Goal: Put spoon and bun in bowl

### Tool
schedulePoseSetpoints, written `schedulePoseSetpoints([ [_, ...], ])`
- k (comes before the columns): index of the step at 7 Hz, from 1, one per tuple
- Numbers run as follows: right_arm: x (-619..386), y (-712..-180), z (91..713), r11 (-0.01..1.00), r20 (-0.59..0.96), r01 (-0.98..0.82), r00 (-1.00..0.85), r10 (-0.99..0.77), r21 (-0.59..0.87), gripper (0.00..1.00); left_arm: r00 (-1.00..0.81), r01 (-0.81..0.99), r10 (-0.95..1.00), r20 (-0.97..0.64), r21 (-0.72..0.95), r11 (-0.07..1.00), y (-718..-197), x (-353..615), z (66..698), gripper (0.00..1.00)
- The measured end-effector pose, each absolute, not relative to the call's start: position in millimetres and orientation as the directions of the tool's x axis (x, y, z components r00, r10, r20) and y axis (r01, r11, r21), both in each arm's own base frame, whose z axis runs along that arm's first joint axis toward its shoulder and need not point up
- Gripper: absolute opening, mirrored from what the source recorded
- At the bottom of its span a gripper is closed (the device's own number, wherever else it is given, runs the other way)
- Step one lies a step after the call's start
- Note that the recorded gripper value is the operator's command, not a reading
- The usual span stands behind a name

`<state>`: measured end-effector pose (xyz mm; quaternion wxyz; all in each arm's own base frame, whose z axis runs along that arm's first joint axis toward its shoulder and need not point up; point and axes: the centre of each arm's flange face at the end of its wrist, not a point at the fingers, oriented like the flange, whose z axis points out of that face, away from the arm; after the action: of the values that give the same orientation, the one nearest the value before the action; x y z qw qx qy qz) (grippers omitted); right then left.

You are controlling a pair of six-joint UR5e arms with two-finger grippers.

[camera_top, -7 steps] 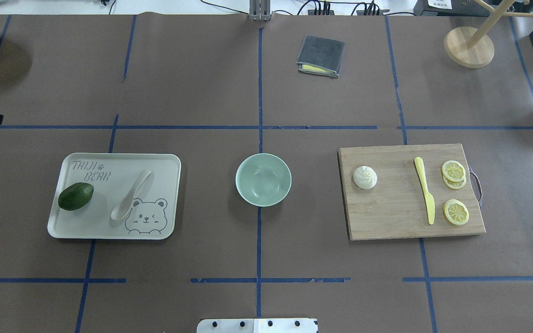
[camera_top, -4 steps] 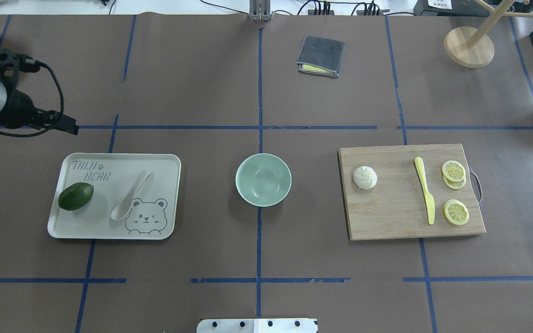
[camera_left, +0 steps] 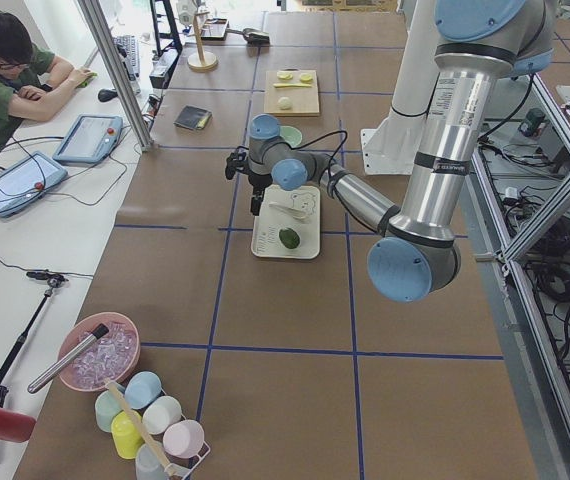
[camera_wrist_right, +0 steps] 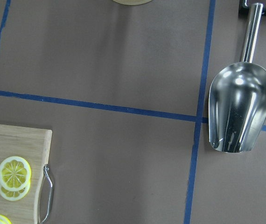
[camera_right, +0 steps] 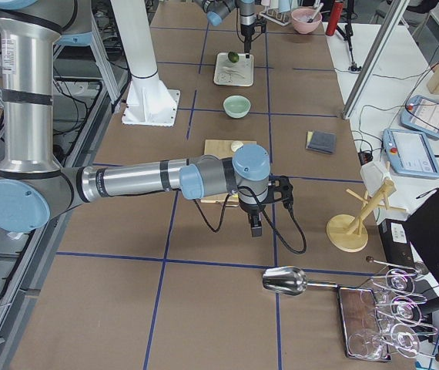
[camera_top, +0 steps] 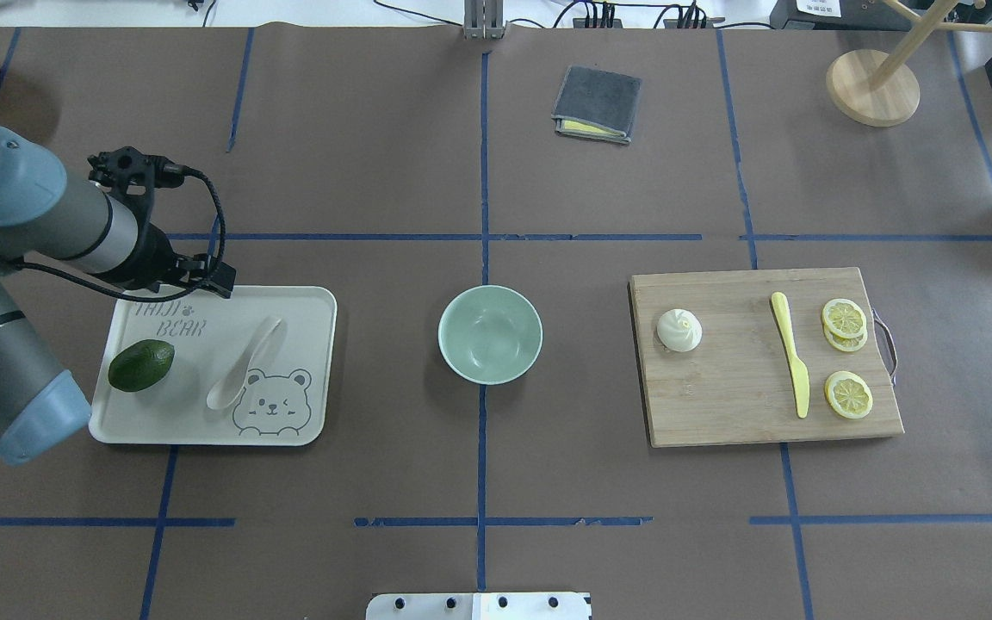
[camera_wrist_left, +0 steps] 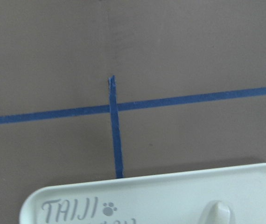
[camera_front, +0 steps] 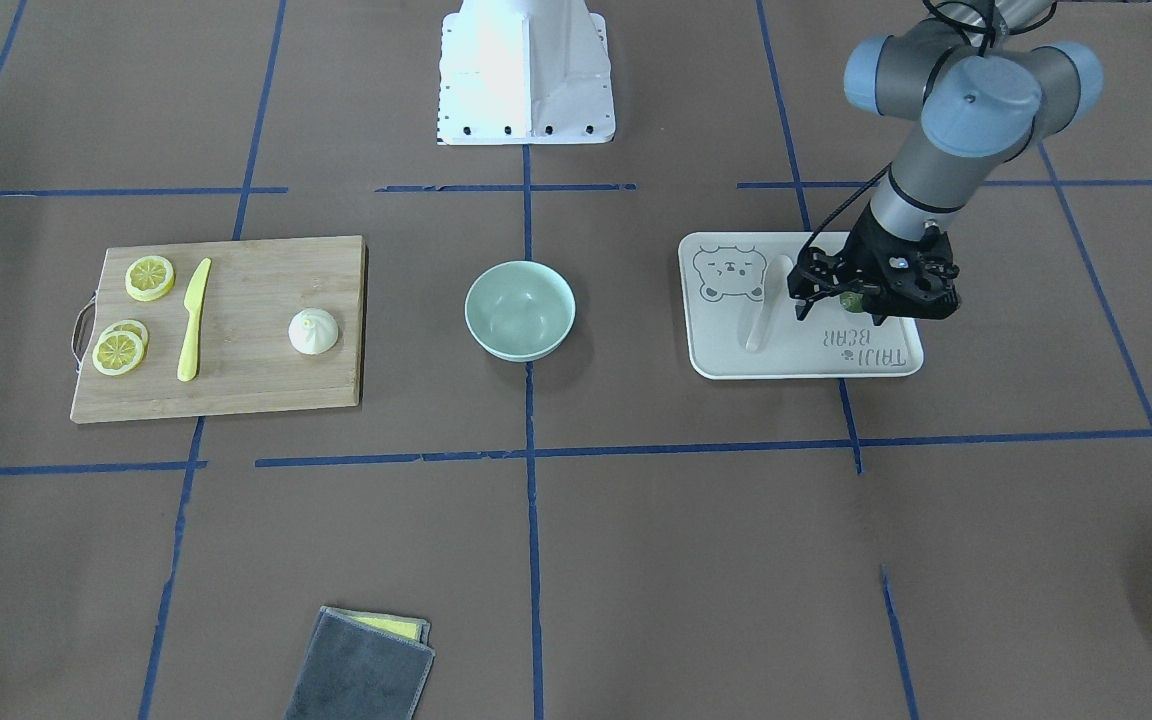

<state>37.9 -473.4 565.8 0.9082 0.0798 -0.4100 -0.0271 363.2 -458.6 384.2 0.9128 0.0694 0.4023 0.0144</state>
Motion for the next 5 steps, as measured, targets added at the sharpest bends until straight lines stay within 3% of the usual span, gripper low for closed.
schedulePoseSetpoints([
  [5, -22, -479, 535, 0.992, 0.776, -0.083, 0.631, -0.019, 0.091, 1.00, 0.685, 0.057, 0.047, -0.727, 0.118, 0.991, -419, 439, 396, 1.00],
])
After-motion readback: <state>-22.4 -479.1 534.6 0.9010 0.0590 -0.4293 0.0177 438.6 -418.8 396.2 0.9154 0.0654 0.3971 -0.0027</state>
